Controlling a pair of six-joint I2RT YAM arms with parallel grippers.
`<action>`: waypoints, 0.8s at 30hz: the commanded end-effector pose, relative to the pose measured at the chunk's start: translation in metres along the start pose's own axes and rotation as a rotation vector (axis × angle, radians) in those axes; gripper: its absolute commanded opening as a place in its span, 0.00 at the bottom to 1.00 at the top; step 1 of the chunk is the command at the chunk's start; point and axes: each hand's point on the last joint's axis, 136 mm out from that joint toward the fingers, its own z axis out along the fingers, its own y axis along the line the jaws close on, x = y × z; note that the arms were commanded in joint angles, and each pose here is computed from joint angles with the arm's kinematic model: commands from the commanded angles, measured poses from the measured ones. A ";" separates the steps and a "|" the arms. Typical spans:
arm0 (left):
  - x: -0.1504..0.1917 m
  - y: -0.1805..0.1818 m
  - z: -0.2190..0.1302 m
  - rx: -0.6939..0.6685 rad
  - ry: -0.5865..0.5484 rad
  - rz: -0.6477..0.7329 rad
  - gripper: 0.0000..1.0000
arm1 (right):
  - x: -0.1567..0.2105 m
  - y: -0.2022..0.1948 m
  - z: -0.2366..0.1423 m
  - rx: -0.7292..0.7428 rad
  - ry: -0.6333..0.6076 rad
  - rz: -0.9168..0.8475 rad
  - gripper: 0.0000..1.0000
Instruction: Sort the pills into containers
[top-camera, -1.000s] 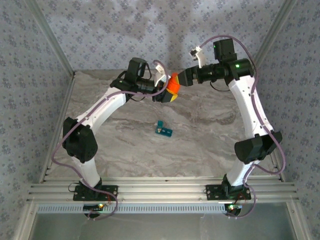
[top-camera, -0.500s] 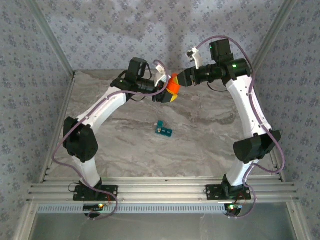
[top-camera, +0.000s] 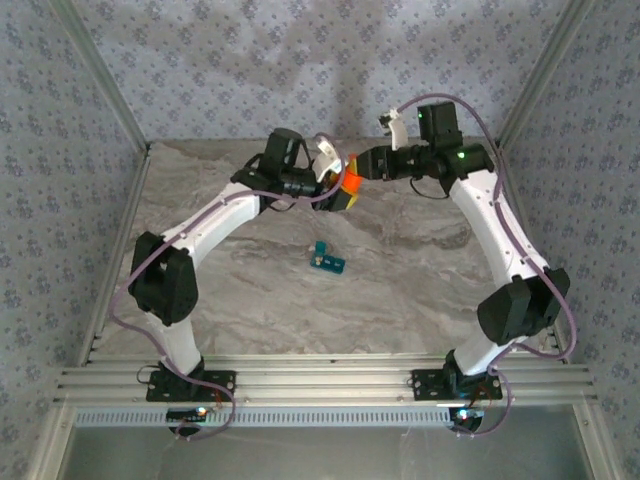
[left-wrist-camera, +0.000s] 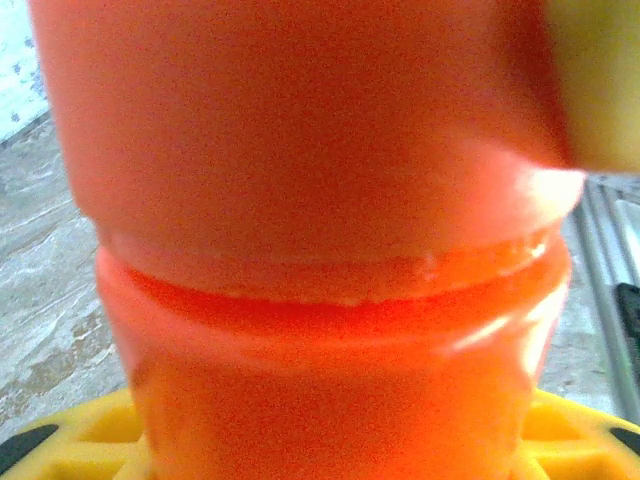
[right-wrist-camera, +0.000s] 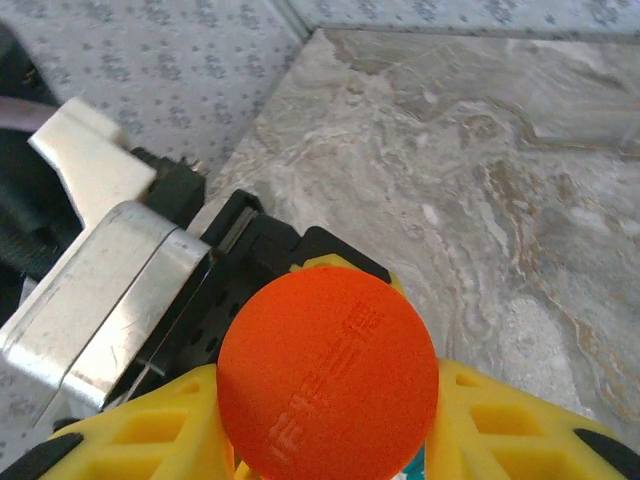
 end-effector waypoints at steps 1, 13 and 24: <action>-0.091 -0.027 -0.027 -0.046 -0.271 0.208 0.00 | 0.012 -0.010 0.016 0.033 0.004 0.134 0.37; -0.086 -0.023 -0.022 -0.043 -0.251 0.200 0.00 | 0.002 -0.009 0.006 0.016 -0.007 0.136 0.51; -0.077 -0.009 -0.028 -0.012 -0.215 0.162 0.00 | -0.017 0.014 -0.071 -0.127 -0.099 0.035 0.90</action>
